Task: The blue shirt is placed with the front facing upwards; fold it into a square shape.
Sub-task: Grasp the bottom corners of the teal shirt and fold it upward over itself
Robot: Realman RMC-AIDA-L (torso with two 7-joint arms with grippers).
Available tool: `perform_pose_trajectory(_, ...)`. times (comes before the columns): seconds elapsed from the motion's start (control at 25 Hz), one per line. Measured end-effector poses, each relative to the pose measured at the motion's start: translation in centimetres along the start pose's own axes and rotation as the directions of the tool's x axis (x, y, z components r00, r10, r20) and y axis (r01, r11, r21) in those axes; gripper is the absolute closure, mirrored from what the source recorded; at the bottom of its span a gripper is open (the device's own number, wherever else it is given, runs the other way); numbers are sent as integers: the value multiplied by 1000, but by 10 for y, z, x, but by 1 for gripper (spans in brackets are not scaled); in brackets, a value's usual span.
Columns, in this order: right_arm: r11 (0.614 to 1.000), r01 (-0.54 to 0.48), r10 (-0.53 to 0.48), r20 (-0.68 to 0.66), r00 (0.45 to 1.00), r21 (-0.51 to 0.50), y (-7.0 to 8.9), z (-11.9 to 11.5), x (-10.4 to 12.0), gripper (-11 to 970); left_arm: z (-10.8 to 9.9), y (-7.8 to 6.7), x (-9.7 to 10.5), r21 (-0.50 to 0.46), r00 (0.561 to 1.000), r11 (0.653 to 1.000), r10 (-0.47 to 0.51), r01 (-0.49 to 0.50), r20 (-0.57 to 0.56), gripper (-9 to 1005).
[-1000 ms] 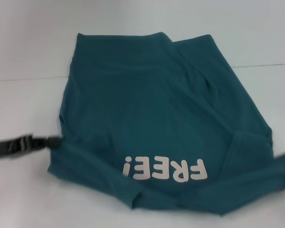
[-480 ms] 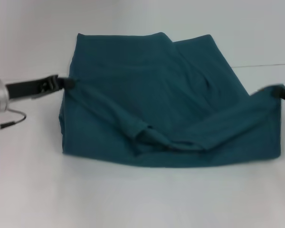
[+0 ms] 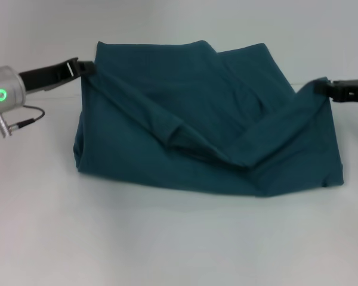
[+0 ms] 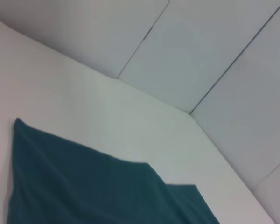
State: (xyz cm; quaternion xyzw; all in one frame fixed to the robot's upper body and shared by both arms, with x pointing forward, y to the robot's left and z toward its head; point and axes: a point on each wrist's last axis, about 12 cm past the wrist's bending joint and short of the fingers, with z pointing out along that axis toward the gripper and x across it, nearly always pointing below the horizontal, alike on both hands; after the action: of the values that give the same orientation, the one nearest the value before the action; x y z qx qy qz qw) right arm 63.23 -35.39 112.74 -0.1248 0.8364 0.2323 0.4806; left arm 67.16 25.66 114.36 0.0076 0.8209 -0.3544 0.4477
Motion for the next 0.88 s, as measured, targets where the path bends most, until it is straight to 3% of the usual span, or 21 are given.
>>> perform_pose_trajectory(0.4, 1000, 9, -9, 7, 1000, 27, -3, 3, -38, 924, 14, -14, -22, -9, 998, 1000, 28, -27, 50, 994)
perform_pose_trajectory(0.52, 999, -2, 2, -2, 1000, 32, -2, 6, -33, 924, 20, -14, -13, -20, 999, 999, 27, -26, 37, 992)
perform_pose_trajectory(0.88, 997, -6, 11, -66, 998, 76, 0, 23, -3, 924, 19, 1, 22, -63, 998, 997, -30, 34, 62, 985)
